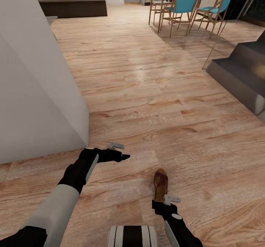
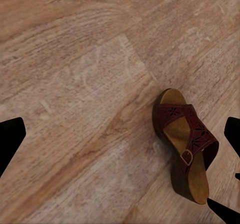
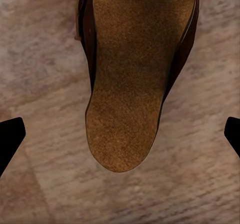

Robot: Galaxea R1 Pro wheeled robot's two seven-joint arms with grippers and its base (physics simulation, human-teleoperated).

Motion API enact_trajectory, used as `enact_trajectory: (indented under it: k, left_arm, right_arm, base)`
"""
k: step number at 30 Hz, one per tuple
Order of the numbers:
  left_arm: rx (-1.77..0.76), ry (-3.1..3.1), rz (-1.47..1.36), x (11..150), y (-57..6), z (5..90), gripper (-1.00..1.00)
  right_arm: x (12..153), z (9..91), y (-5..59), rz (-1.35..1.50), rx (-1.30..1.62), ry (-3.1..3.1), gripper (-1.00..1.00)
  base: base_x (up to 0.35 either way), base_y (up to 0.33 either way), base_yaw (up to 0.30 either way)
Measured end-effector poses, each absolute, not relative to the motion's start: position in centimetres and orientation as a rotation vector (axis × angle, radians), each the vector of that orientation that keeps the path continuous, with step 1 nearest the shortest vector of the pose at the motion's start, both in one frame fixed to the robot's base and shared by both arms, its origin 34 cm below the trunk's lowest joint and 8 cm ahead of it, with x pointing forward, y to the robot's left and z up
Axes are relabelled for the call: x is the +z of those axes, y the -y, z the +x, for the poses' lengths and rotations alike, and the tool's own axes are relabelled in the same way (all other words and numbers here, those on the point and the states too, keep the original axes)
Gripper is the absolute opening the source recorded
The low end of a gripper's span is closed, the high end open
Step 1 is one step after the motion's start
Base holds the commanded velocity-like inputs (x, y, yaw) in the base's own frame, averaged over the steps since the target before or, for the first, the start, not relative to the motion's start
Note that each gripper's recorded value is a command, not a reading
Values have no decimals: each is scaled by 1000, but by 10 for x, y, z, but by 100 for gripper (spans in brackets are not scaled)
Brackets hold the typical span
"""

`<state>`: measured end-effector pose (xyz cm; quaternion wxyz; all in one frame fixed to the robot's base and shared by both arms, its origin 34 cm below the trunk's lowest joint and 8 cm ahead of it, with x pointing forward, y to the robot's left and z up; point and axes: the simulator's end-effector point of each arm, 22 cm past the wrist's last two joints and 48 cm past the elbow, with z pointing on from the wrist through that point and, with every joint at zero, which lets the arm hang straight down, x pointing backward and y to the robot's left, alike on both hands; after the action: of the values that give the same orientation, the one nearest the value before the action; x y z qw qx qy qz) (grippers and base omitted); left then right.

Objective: Pick up the two gym shoes and the two sandals from the corridor floor and place them onto the hallstand (shoe rack) in the corridor, making sure they are on the rack and not on the floor. Arrange them so the two gym shoes are next to each other and the two sandals are next to each other.

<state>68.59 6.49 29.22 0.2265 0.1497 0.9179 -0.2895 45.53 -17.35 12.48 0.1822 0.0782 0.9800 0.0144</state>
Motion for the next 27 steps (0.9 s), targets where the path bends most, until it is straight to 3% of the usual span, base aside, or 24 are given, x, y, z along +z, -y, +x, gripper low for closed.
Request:
enact_trajectory:
  k: [13, 27]
  left_arm:
    - [-795, -2529, 415, 292, -65, 686, 100]
    - [-796, -2530, 419, 291, -64, 686, 100]
  right_arm:
    - [125, 456, 174, 221, 40, -2765, 100]
    - [124, 455, 175, 221, 38, -2766, 100]
  base:
    - [110, 0, 0]
    - [17, 0, -3]
